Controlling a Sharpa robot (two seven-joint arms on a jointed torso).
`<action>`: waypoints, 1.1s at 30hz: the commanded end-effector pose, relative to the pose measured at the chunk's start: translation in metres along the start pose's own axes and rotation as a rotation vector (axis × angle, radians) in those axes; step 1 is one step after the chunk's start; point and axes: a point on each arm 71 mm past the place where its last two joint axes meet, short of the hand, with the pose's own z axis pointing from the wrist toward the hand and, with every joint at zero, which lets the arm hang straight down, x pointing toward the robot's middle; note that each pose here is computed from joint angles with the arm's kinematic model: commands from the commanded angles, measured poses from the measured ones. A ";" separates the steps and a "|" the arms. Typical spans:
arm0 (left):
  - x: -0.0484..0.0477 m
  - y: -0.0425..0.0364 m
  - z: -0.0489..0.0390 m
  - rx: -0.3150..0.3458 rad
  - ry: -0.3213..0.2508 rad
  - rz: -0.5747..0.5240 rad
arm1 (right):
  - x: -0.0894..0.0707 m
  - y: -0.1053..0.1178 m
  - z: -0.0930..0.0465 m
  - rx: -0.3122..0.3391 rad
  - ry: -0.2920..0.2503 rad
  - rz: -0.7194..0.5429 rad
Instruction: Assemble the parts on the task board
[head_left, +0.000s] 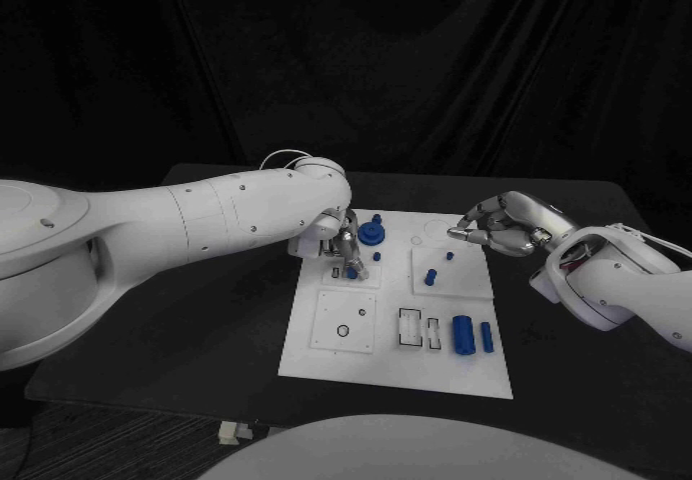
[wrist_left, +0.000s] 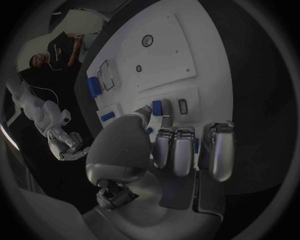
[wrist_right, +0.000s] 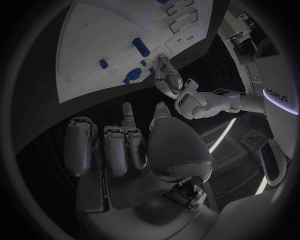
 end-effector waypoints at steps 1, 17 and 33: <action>0.0020 -0.0025 0.0007 0.012 0.009 -0.002 | 0.001 -0.001 0.000 0.012 0.008 -0.004; 0.0021 0.0003 0.0011 0.004 0.007 -0.008 | 0.001 -0.001 -0.001 0.012 0.007 -0.003; 0.0013 0.0010 0.0017 0.000 0.008 -0.008 | 0.002 -0.001 0.000 0.010 0.009 -0.003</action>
